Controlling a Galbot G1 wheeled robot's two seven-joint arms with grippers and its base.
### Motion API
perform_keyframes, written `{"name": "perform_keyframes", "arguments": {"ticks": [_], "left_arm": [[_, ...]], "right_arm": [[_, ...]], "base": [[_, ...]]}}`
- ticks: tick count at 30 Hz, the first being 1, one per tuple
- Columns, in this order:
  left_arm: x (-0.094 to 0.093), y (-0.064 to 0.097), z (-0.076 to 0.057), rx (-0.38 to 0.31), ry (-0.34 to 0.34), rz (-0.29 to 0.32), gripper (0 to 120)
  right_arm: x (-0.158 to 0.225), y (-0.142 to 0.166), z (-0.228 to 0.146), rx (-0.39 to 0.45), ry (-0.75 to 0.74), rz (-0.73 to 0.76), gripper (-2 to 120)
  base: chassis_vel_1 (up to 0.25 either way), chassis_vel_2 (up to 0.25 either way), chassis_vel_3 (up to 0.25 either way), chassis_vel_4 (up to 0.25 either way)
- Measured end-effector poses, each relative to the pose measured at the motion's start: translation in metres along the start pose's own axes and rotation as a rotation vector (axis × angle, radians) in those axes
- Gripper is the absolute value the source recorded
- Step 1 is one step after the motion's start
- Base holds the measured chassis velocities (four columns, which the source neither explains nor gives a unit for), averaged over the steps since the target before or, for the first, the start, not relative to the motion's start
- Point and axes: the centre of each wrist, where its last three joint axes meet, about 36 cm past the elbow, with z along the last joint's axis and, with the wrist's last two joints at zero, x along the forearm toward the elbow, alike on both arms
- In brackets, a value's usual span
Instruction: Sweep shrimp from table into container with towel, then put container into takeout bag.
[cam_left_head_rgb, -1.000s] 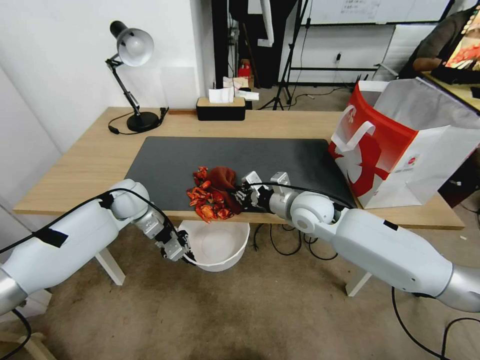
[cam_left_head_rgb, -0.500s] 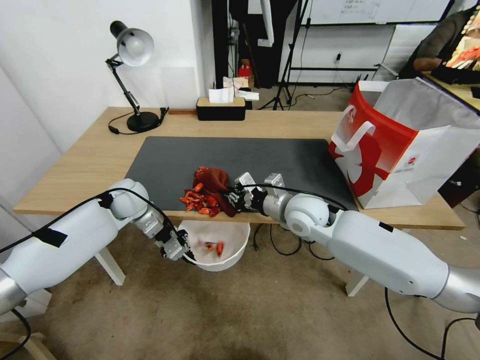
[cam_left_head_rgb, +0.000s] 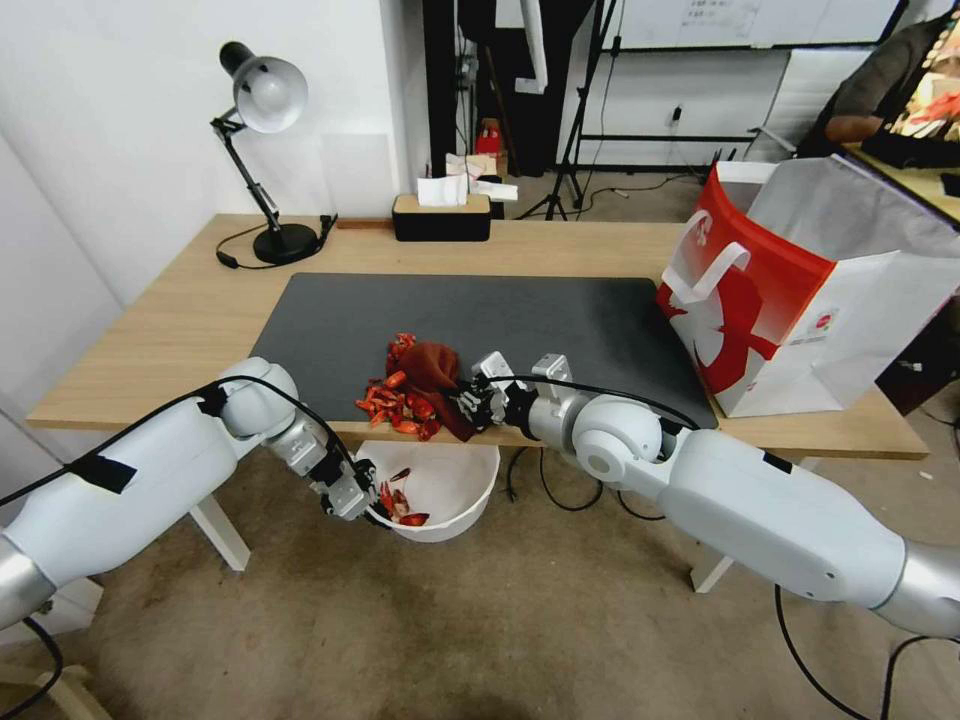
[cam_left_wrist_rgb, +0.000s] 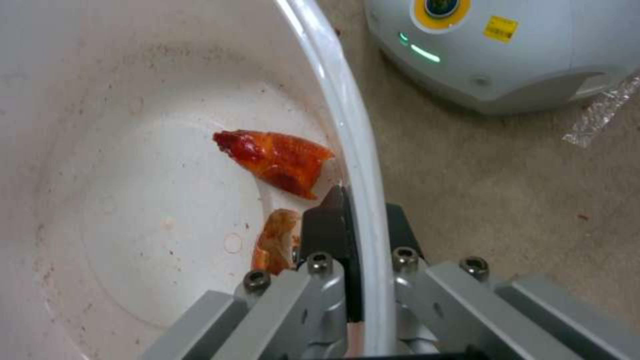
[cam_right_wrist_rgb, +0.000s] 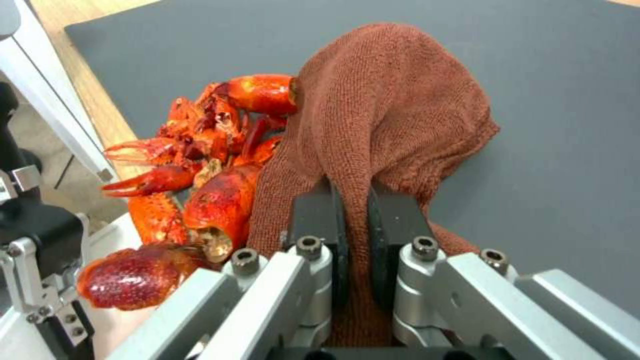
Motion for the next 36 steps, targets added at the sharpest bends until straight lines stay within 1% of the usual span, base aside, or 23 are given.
{"name": "perform_keyframes", "arguments": {"ticks": [1,3,5,7,12,15,20,36], "left_arm": [[0.000,0.000,0.000,0.000,0.000,0.000,0],[0.004,-0.003,0.005,0.009,0.005,-0.005,0],[0.004,-0.003,0.006,0.009,0.005,-0.005,0],[0.009,-0.005,0.009,0.016,0.013,-0.004,0],[0.014,-0.007,0.013,0.026,0.015,-0.012,0],[0.019,-0.010,0.018,0.044,0.012,-0.021,0],[0.023,-0.012,0.018,0.046,0.012,-0.024,0],[0.027,-0.014,0.016,0.045,0.013,-0.029,0]], "right_arm": [[0.000,0.000,0.000,0.000,0.000,0.000,5],[0.001,-0.001,0.001,-0.004,-0.001,0.003,5],[0.001,-0.001,0.001,-0.004,-0.001,0.003,5],[0.002,-0.001,0.002,-0.007,-0.003,0.004,5],[0.003,0.001,0.004,-0.011,-0.001,0.001,5],[0.004,0.003,0.006,-0.015,-0.001,-0.003,5],[0.005,0.008,0.007,-0.017,-0.003,-0.010,5],[0.007,0.015,0.012,-0.029,-0.005,-0.015,5]], "base": [[0.000,0.000,0.000,0.000],[0.000,0.000,0.000,0.000],[0.000,0.000,0.000,0.000],[0.000,0.000,0.000,0.000],[0.000,0.000,0.000,0.000],[0.000,0.000,0.000,0.000],[0.000,0.000,0.000,0.000],[0.000,0.000,0.000,0.000]]}}
